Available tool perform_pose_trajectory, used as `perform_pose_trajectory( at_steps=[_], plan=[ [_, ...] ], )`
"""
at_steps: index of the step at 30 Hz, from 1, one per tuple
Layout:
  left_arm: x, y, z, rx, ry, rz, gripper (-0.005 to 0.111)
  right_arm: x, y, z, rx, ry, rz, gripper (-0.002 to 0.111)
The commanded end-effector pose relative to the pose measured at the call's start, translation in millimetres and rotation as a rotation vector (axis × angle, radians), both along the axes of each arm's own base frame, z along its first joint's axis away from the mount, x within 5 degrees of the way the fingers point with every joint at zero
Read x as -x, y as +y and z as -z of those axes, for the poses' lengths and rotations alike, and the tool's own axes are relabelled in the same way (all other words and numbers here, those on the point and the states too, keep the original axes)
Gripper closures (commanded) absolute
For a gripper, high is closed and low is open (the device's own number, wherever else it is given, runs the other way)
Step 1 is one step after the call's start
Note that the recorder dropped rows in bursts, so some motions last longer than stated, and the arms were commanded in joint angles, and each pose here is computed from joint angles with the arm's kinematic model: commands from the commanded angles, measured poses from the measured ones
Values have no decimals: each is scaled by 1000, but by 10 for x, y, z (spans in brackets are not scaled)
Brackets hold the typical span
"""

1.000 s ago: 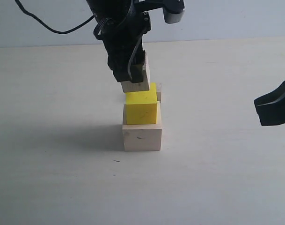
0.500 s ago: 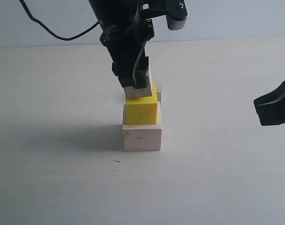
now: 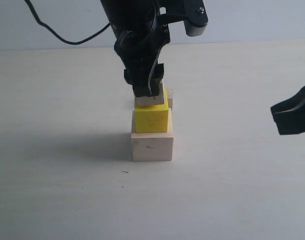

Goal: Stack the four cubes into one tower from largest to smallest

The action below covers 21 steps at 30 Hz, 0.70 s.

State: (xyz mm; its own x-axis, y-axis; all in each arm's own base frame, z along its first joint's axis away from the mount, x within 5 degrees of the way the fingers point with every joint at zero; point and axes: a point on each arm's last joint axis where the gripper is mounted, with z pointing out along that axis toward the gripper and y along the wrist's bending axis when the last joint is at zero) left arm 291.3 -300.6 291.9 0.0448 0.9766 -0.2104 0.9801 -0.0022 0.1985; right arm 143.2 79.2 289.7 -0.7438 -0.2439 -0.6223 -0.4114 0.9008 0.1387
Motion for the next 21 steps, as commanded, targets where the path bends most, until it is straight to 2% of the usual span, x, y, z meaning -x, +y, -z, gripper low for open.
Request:
perform_pose_trajectory(
  at_steps=[1, 21],
  plan=[
    [-4, -1, -32, 9, -8, -12, 107, 8, -3, 4, 4, -4, -9, 108],
    [6, 19, 42, -17, 4, -10, 107, 8, -3, 4, 4, -4, -9, 108]
  ],
)
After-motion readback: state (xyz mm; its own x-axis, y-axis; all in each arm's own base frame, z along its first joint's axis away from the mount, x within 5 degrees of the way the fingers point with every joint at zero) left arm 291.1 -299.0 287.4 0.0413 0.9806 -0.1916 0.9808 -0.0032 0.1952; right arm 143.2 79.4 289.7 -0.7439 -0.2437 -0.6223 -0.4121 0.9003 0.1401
